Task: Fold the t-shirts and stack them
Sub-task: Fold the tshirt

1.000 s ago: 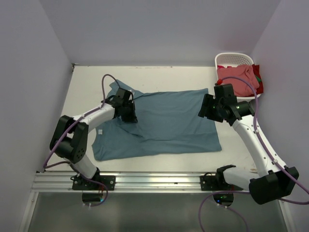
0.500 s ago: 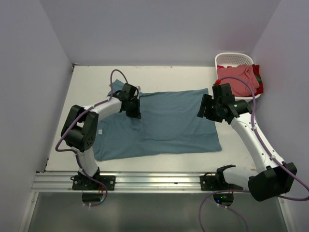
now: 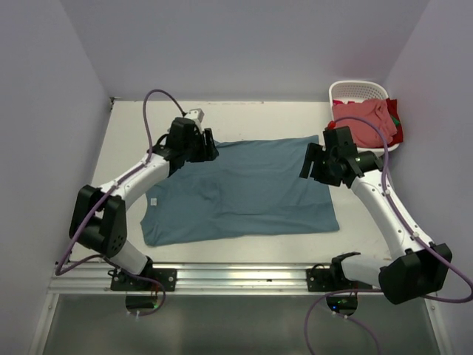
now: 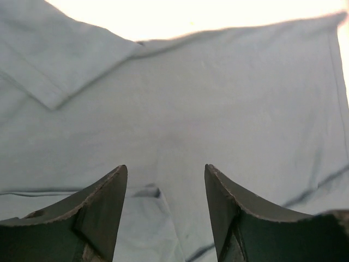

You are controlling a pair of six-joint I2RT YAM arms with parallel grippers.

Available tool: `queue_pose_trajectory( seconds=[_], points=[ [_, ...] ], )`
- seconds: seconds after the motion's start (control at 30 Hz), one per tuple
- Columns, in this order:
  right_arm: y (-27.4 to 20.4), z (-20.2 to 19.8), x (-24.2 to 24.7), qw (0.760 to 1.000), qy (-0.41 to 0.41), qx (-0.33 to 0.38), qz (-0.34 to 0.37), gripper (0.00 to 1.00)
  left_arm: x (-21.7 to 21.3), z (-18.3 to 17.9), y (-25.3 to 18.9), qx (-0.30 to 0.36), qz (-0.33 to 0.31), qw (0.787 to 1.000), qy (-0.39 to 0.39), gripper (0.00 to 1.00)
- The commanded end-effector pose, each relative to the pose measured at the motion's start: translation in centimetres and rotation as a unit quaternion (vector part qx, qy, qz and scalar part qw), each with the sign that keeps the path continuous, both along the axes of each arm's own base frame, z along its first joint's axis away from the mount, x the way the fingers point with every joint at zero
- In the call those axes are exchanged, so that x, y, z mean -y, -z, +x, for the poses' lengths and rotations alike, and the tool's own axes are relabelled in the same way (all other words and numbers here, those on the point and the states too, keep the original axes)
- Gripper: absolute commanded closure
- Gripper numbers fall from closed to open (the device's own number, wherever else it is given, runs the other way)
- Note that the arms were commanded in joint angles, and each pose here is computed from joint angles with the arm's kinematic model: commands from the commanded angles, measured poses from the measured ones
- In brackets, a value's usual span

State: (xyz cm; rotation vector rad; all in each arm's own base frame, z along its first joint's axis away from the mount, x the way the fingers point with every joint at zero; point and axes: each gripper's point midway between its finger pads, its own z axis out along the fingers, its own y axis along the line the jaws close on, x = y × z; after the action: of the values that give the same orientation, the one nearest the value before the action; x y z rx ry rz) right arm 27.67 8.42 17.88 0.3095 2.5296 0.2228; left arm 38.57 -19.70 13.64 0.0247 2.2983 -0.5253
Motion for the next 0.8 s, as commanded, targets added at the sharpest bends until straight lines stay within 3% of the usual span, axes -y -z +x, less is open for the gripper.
queue_pose_trajectory(
  seconds=[0.0, 0.03, 0.27, 0.47, 0.77],
  points=[
    [-0.3, 0.9, -0.7, 1.0, -0.015, 0.018, 0.007, 0.28, -3.9, 4.2, -0.3, -0.006, 0.019, 0.994, -0.105, 0.39],
    [-0.2, 1.0, -0.7, 1.0, -0.016, 0.017, 0.009, 0.28, -4.2, 4.6, 1.6, -0.037, 0.024, 0.992, -0.114, 0.4],
    [-0.2, 2.3, -1.0, 0.999, -0.034, 0.028, -0.002, 0.28, -6.3, 10.9, 3.5, -0.061, 0.01, 0.985, -0.16, 0.45],
    [0.9, 3.3, -1.5, 0.999, -0.045, 0.011, -0.002, 0.28, -12.7, 17.7, 2.2, -0.038, -0.009, 0.973, -0.226, 0.48],
    [2.4, 3.6, -1.5, 0.999, -0.044, -0.003, -0.008, 0.28, -17.7, 22.2, 4.1, -0.049, 0.005, 0.965, -0.258, 0.49]
  ],
)
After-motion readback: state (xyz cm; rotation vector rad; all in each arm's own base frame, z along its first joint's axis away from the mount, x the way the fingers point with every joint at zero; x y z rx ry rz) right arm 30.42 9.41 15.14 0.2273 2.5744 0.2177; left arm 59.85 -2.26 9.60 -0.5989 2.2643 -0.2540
